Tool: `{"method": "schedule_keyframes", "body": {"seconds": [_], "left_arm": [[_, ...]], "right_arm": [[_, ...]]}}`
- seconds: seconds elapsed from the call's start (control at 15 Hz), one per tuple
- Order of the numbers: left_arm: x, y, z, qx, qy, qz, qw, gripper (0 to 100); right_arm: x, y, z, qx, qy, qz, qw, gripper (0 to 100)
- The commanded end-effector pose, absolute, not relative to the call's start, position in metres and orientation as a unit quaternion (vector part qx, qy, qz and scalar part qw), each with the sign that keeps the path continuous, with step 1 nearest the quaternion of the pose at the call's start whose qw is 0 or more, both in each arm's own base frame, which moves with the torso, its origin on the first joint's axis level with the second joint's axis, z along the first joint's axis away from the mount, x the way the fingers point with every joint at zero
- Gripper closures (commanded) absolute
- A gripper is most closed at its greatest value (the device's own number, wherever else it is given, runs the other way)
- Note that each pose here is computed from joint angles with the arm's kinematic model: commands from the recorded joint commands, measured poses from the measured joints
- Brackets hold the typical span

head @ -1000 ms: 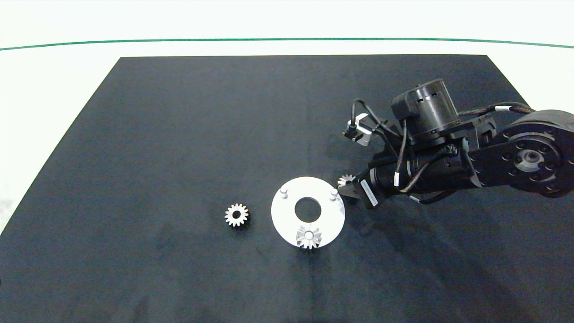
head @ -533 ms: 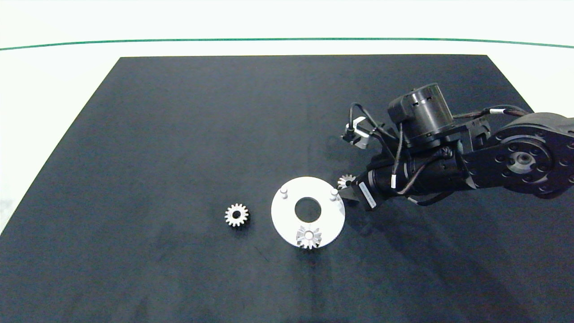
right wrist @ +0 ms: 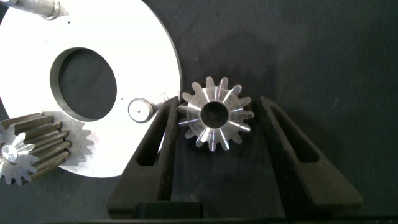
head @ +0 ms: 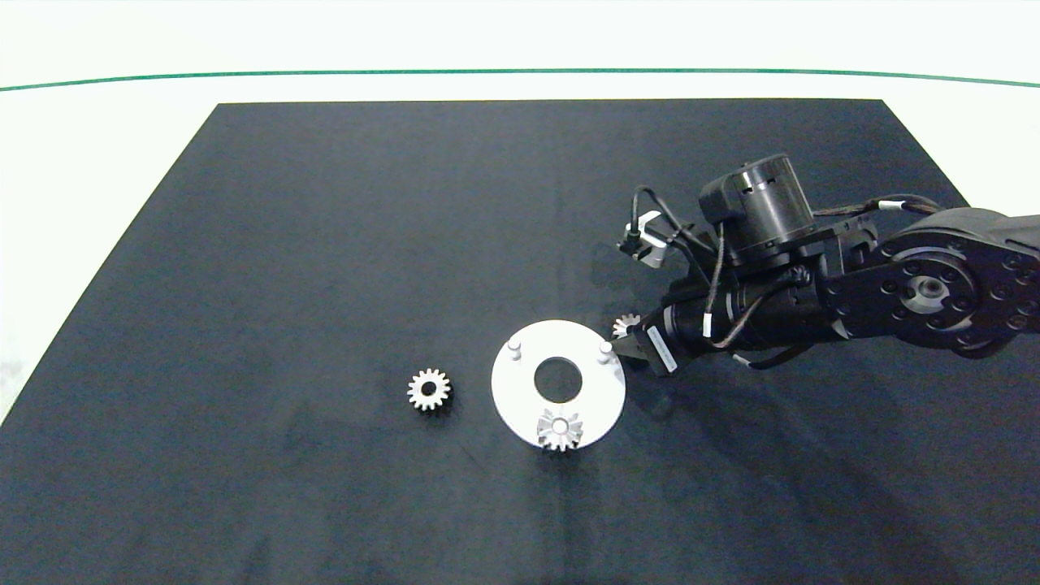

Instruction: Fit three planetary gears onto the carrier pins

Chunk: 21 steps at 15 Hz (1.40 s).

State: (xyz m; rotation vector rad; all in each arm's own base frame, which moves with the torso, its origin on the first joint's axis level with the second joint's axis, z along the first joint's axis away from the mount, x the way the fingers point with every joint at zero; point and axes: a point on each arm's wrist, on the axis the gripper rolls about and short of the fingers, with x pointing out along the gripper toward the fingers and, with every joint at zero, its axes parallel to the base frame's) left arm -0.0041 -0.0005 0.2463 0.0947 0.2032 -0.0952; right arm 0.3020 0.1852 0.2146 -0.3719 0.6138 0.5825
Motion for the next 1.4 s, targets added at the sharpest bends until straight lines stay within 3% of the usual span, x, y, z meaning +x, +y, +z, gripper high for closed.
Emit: {"method": "schedule_keyframes", "body": {"seconds": [0.07, 0.27, 1.4], "left_arm": [[-0.0042, -0.0005, 0.2463, 0.047, 0.102, -0.048, 0.993, 0], [-0.0044, -0.0005, 0.2479, 0.047, 0.1, -0.047, 0.993, 0], [-0.0048, -0.0005, 0.2479, 0.048, 0.099, -0.045, 0.993, 0]], "right_arm": [[0.3044, 0.1866, 0.2119, -0.181, 0.299, 0.281, 0.894, 51], [0.3059, 0.185, 0.2112, -0.18, 0.3, 0.278, 0.895, 52], [0.3055, 0.1786, 0.2158, -0.176, 0.292, 0.276, 0.899, 86]]}}
